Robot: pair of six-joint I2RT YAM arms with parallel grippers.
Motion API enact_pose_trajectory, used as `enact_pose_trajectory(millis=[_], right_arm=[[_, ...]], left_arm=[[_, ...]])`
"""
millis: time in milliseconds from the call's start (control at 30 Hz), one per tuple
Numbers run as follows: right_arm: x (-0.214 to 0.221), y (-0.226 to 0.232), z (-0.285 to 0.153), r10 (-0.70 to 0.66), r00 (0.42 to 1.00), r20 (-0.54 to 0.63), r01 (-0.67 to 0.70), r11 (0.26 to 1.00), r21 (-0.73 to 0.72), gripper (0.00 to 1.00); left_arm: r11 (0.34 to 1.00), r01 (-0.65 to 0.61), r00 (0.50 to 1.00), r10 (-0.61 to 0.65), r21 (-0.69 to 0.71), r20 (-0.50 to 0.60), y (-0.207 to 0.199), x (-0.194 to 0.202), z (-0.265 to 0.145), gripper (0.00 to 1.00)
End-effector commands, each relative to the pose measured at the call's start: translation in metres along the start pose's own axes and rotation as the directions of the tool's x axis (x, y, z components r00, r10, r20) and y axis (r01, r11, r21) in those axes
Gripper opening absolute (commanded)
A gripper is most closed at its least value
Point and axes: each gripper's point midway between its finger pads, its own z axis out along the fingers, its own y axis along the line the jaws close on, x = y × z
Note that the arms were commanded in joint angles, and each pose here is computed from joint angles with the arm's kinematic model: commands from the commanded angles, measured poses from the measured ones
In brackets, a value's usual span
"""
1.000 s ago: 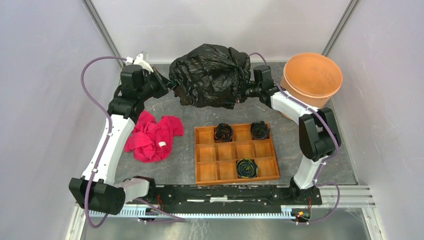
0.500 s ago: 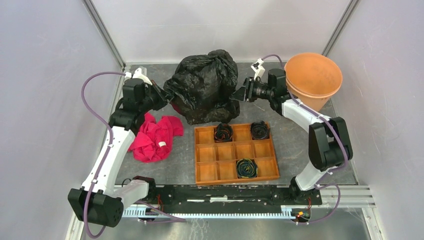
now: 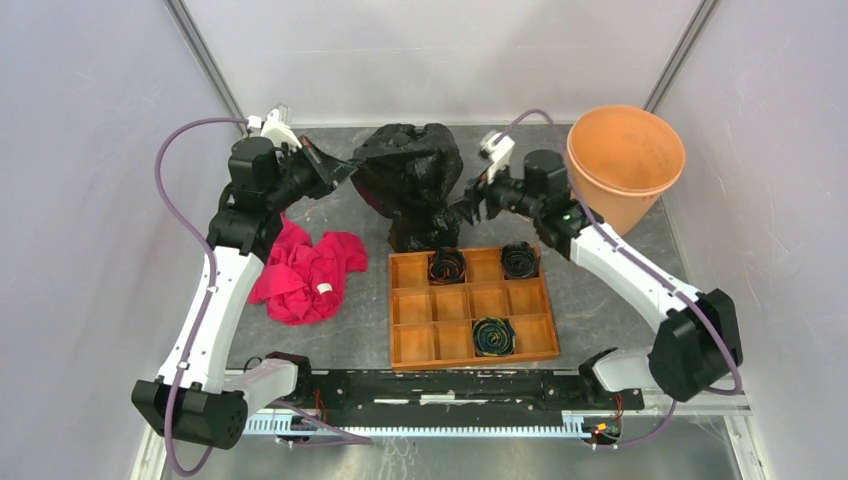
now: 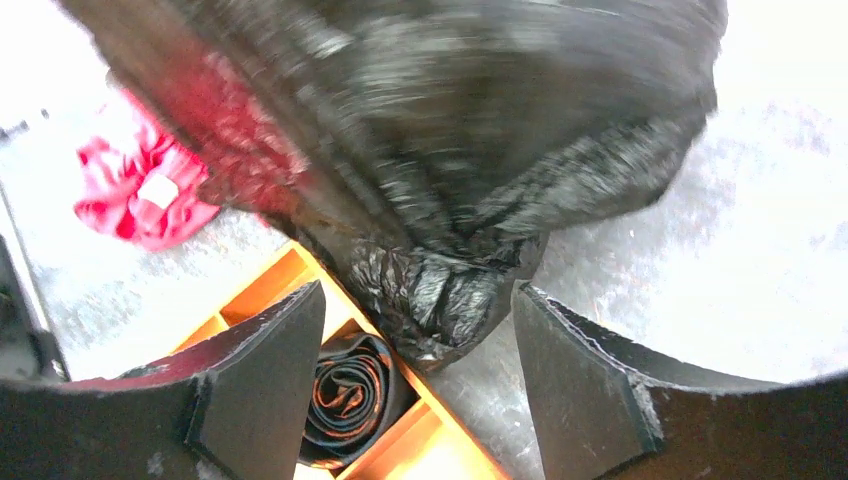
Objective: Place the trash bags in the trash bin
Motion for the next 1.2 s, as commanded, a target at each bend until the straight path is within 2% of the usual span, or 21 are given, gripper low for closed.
enact_pose_trajectory(millis=[0,167,267,367,500,633,733,800,933,1167], right_arm=[[-0.013,0.028,0.0,-0.377,0.925,-0.031,0.379,0.923,0.064,0.75],[-0.042,0.047,0.002,-0.467,0.884,0.035,0.459,0.879,0.133,0.77],[-0.047,0.062,0.017,-0.474,0.878,0.07,0.462,0.876,0.136,0.77],[-0.052,0.058,0.036,-0.512,0.857,0.058,0.491,0.846,0.209,0.75],[-0.052,0.044,0.053,-0.549,0.836,-0.016,0.536,0.809,0.241,0.62],[-0.043,0.042,0.06,-0.551,0.834,-0.011,0.537,0.808,0.241,0.56],[-0.029,0.048,0.067,-0.545,0.838,-0.006,0.536,0.822,0.19,0.5],[-0.018,0.052,0.072,-0.546,0.837,-0.006,0.541,0.827,0.152,0.5],[-0.015,0.056,0.084,-0.55,0.835,0.019,0.544,0.83,0.123,0.63],[-0.044,0.065,0.113,-0.524,0.846,0.102,0.514,0.851,0.111,0.62]], left_arm=[[0.975,-0.112,0.993,0.103,0.191,0.059,-0.05,-0.026,-0.013,0.02],[0.967,-0.115,0.993,0.104,0.227,0.06,-0.059,-0.029,-0.013,0.02],[0.961,-0.109,0.994,0.097,0.253,0.059,-0.064,-0.031,-0.012,0.02],[0.956,-0.109,0.994,0.097,0.273,0.056,-0.069,-0.033,-0.01,0.02],[0.955,-0.124,0.992,0.112,0.268,0.06,-0.071,-0.037,-0.012,0.02],[0.955,-0.126,0.992,0.115,0.268,0.056,-0.071,-0.037,-0.01,0.02],[0.953,-0.134,0.991,0.124,0.271,0.054,-0.071,-0.037,-0.009,0.02],[0.949,-0.149,0.989,0.137,0.277,0.062,-0.074,-0.039,-0.01,0.02],[0.939,-0.159,0.987,0.146,0.304,0.067,-0.08,-0.043,-0.01,0.02],[0.932,-0.156,0.988,0.149,0.328,0.048,-0.085,-0.042,-0.01,0.02]])
